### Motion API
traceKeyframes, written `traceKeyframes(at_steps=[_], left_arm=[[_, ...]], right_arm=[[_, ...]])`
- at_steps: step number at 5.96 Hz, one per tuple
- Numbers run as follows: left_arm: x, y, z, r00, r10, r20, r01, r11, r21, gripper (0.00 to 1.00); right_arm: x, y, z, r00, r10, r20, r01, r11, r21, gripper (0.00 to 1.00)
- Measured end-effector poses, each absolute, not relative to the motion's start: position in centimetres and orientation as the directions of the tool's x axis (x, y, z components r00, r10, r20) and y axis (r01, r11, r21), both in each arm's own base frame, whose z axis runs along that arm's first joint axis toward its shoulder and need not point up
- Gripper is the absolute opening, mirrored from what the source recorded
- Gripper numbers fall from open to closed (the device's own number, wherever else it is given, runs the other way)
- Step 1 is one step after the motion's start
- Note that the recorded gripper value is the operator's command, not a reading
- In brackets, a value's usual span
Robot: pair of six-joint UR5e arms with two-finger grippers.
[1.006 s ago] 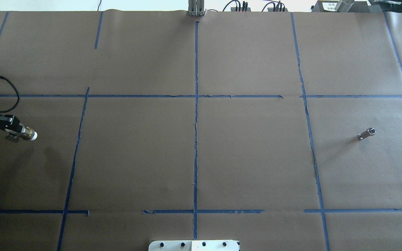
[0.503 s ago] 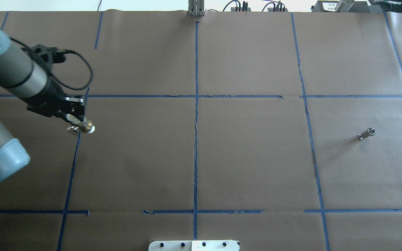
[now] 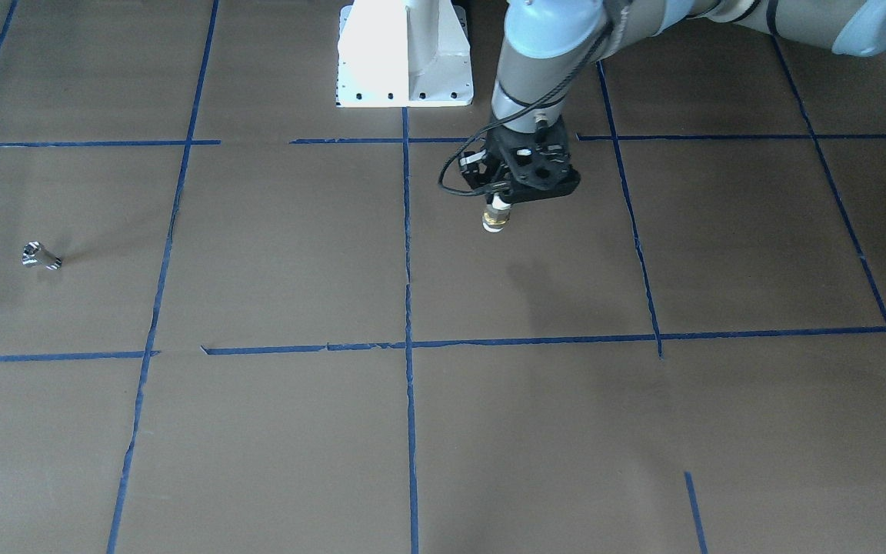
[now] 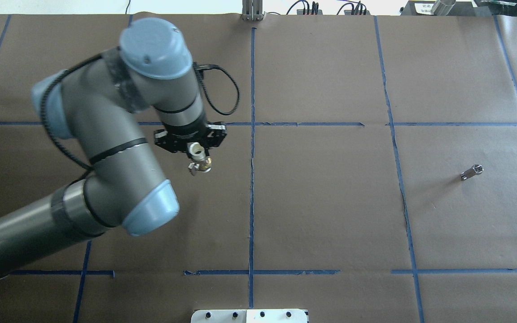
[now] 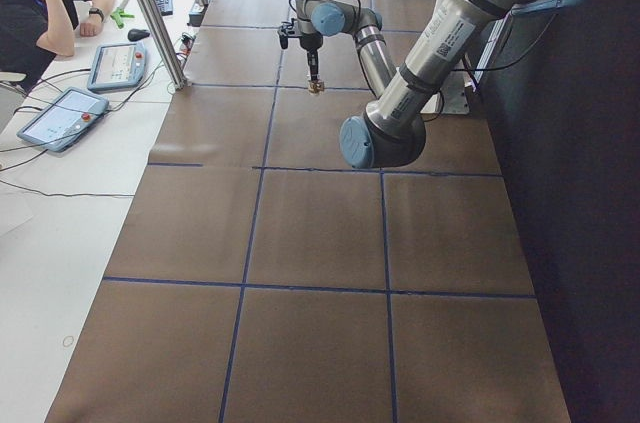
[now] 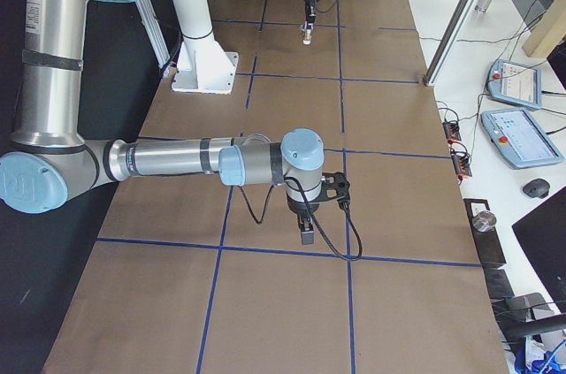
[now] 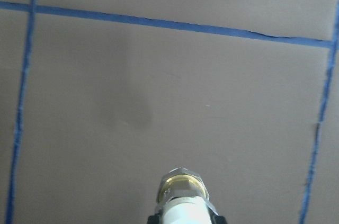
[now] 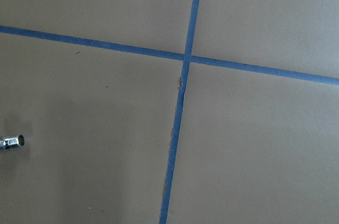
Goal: Assemble PPR valve and pipe with both arms
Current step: 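Lift the valve with the left gripper and carry it to table center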
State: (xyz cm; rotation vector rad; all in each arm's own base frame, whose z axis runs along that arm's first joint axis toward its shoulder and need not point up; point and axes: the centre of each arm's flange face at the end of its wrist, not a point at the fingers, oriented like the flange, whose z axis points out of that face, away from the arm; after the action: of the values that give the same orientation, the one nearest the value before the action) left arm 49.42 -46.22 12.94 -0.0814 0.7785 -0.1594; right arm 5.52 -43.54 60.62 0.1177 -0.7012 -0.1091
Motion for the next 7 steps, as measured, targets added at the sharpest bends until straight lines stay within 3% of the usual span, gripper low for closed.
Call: traceKeyframes(at_steps=[2,5,7], left_arm=[[56.8,-46.7,10.2,0.704,-0.174,-0.689,0.111,0.985,-0.135,0.0],[60.1,-45.9,12.0,0.711,-0.149,-0.687,0.08,0.988,-0.132,0.0],[60.5,-45.6,12.0,0.701,-0.141,-0.699,0.072,0.989,-0.128,0.08]], right_arm=[[5.4,-43.6,60.6,0.759,-0.141,0.636,0.063,0.988,0.144,1.0],[5.1,-43.6,60.6,0.758,-0.145,0.636,0.068,0.987,0.144,1.0],[5.0,-43.6,60.7,0.753,-0.143,0.642,0.068,0.988,0.14,1.0]])
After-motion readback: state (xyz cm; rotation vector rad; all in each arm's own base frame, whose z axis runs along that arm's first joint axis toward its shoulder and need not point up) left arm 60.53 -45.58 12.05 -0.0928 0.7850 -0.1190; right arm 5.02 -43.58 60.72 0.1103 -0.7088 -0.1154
